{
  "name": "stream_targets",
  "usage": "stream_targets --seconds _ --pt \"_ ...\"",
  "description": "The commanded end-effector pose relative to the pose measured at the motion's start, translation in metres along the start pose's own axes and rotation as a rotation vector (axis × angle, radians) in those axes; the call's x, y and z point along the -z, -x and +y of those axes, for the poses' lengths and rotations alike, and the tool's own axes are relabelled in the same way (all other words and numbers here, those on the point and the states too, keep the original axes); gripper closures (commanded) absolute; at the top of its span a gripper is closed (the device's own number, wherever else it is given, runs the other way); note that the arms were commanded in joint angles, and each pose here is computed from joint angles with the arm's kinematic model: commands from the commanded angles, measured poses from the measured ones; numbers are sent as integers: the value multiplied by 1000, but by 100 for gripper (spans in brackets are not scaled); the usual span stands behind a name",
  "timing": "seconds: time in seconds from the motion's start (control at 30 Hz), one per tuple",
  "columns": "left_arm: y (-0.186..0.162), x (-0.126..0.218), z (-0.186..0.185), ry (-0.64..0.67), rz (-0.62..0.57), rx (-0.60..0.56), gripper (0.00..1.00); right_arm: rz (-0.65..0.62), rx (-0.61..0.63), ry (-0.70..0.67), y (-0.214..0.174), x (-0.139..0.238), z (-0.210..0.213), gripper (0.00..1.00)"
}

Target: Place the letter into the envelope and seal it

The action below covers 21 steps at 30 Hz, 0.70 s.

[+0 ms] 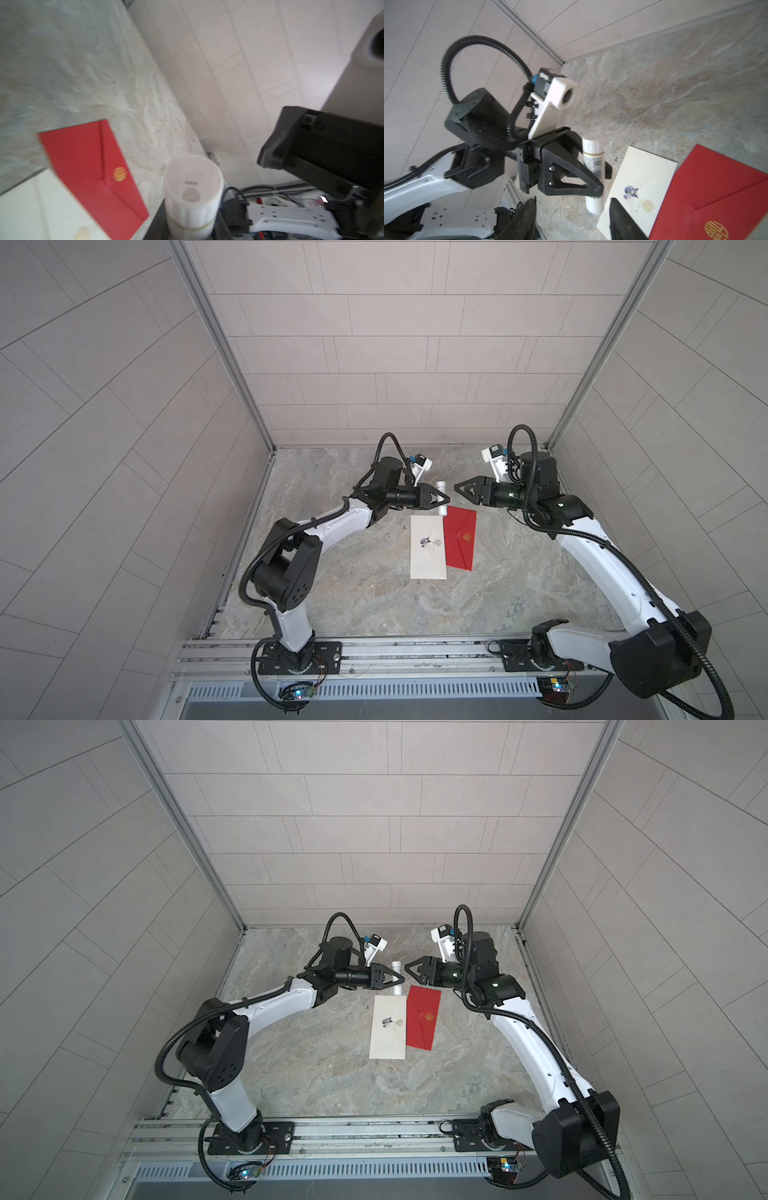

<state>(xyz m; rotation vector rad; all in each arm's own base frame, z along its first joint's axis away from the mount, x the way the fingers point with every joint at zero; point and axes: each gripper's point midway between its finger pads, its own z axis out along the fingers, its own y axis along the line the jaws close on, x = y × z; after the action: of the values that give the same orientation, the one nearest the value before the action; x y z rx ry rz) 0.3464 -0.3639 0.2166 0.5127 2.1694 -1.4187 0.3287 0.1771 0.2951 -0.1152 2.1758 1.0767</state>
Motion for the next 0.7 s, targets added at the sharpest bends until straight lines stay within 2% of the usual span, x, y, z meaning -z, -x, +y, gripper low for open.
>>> stream_targets --seconds 0.0,0.1,0.27,0.67 --pt "-16 28 31 340 55 -241 100 -2 -11 -114 -4 5 -17 42" --pt "-23 28 18 368 58 -347 100 26 -25 -114 -8 -2 -20 42" --pt "-33 21 -5 344 75 -424 100 62 -34 -65 -13 -18 -14 43" --pt "-42 12 -15 313 105 -443 100 161 -28 -13 -31 -51 1 50"
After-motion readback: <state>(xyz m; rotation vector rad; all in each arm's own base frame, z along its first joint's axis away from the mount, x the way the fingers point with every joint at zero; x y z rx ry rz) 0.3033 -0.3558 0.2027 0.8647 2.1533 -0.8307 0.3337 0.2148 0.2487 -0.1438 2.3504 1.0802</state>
